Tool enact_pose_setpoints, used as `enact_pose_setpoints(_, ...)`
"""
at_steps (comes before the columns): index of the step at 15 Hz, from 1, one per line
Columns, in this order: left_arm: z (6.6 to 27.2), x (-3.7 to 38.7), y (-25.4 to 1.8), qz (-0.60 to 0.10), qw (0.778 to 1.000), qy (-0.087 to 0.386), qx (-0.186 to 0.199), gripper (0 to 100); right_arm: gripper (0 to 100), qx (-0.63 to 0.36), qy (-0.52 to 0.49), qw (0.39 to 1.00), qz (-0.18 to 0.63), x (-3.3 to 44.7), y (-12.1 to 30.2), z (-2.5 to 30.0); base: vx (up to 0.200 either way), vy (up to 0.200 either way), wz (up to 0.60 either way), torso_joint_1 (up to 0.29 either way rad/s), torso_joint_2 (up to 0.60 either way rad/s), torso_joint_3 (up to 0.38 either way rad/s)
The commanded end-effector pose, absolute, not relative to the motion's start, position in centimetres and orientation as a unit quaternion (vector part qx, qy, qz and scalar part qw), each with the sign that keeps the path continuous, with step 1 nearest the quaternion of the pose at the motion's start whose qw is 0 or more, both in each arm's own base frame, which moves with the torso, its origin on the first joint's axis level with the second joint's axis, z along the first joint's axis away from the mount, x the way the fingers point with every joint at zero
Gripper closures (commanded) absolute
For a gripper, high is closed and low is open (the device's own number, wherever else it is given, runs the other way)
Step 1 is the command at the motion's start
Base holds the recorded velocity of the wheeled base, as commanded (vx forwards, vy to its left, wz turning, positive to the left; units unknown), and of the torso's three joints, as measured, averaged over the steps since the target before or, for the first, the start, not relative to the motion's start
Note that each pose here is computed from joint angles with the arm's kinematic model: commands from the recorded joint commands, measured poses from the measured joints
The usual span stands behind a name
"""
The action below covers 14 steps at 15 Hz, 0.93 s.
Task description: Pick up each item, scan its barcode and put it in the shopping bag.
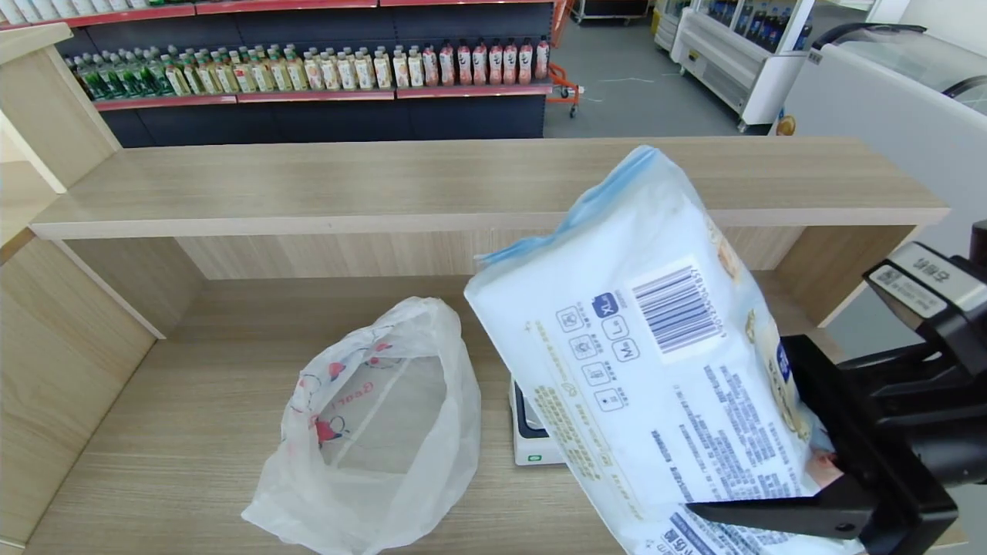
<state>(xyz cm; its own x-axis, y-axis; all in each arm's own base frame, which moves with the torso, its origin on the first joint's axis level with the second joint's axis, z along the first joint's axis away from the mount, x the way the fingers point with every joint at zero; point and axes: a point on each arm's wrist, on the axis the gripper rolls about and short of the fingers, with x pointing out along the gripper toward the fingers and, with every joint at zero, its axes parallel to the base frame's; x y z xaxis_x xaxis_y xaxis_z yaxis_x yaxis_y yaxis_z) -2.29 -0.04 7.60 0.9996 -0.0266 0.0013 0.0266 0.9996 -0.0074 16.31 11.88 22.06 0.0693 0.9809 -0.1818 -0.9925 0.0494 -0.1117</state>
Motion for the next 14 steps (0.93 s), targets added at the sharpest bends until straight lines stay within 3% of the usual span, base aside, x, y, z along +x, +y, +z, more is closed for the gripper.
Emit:
enact_pose_setpoints(1, 7.6, -2.3, 0.0, -0.013, 1.0, -0.001, -0.004, 0, 100, -0.103, 0.031, 0.712, 0.694, 16.1, 12.5, 21.9, 0.0, 0.0, 0.0, 0.0, 0.0, 0.0)
enact_pose_setpoints(9, 7.6, -2.3, 0.0, -0.013, 1.0, -0.001, -0.004, 0, 100, -0.109, 0.018, 0.713, 0.692, 16.3, 12.8, 22.6, 0.0, 0.0, 0.0, 0.0, 0.0, 0.0)
enact_pose_setpoints(14, 7.6, -2.3, 0.0, -0.013, 1.0, -0.001, -0.004, 0, 100, -0.319, -0.045, 0.747, 0.581, 20.7, 11.5, 19.7, 0.0, 0.0, 0.0, 0.0, 0.0, 0.0)
